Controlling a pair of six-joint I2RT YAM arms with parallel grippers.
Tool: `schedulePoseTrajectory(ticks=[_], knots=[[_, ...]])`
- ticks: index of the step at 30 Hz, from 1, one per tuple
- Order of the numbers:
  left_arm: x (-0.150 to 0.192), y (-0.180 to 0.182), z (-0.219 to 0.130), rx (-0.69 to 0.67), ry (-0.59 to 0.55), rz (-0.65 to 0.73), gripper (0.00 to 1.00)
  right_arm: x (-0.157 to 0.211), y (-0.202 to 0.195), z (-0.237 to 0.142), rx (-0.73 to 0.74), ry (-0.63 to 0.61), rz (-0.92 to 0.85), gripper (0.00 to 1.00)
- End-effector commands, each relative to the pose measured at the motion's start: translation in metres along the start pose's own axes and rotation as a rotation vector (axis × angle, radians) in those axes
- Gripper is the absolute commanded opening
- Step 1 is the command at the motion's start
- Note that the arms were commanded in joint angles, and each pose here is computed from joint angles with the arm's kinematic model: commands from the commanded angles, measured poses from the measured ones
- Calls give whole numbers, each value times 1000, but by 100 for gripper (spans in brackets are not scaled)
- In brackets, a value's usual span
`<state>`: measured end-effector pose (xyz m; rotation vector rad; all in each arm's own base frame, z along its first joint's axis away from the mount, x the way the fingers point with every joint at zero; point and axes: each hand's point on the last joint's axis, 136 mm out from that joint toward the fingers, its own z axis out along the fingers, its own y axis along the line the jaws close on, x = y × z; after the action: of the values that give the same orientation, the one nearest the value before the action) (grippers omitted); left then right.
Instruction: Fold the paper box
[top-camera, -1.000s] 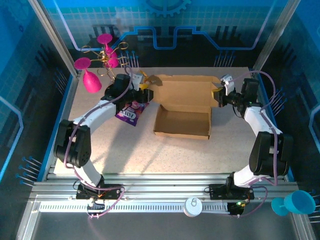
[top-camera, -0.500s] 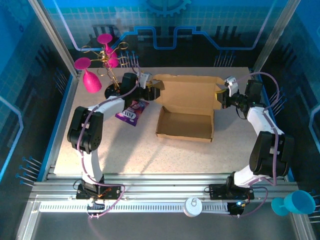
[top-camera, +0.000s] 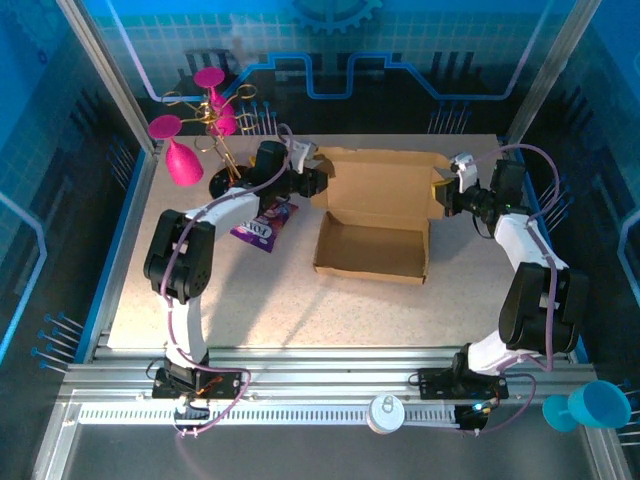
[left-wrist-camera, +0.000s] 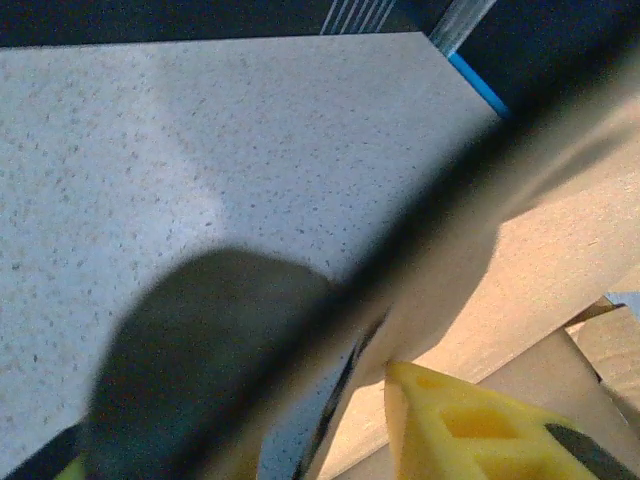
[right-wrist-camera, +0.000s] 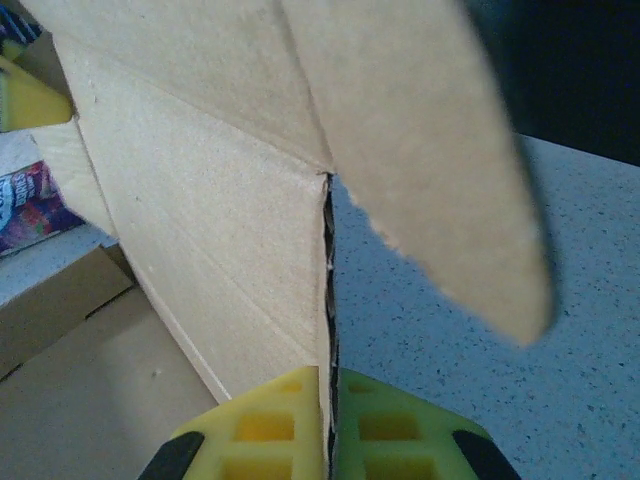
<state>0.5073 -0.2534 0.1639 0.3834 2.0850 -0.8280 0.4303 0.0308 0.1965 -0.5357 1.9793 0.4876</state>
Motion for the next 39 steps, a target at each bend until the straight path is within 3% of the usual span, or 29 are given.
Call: schedulePoseTrajectory(ticks=[1,3,7,12,18,26,39], knots=[[-19,-15,-12,-58,-29,30,28,-15,-7,2,52,-34,1,0],[-21,-20,-12,-85,-39,39,22,-19,-7,5,86,-54,5,0],[-31,-27,-10,-148,-63,11,0,-29,-2,12,154,-109,14,0],[-46,-22,-13,-333,-126,-41,0,-41,0,21,279,-201,43,0],[-71,-22,-15,-397,-317,-94,0,-45,1,29,368,-392,134,0],[-86,-22,-10,-307,-538,-97,0,-48,-5,55,359,-524,235,0],[-42,-12,-10,-229,-607,-151,0,-18,5,83,317,-548,280,1]])
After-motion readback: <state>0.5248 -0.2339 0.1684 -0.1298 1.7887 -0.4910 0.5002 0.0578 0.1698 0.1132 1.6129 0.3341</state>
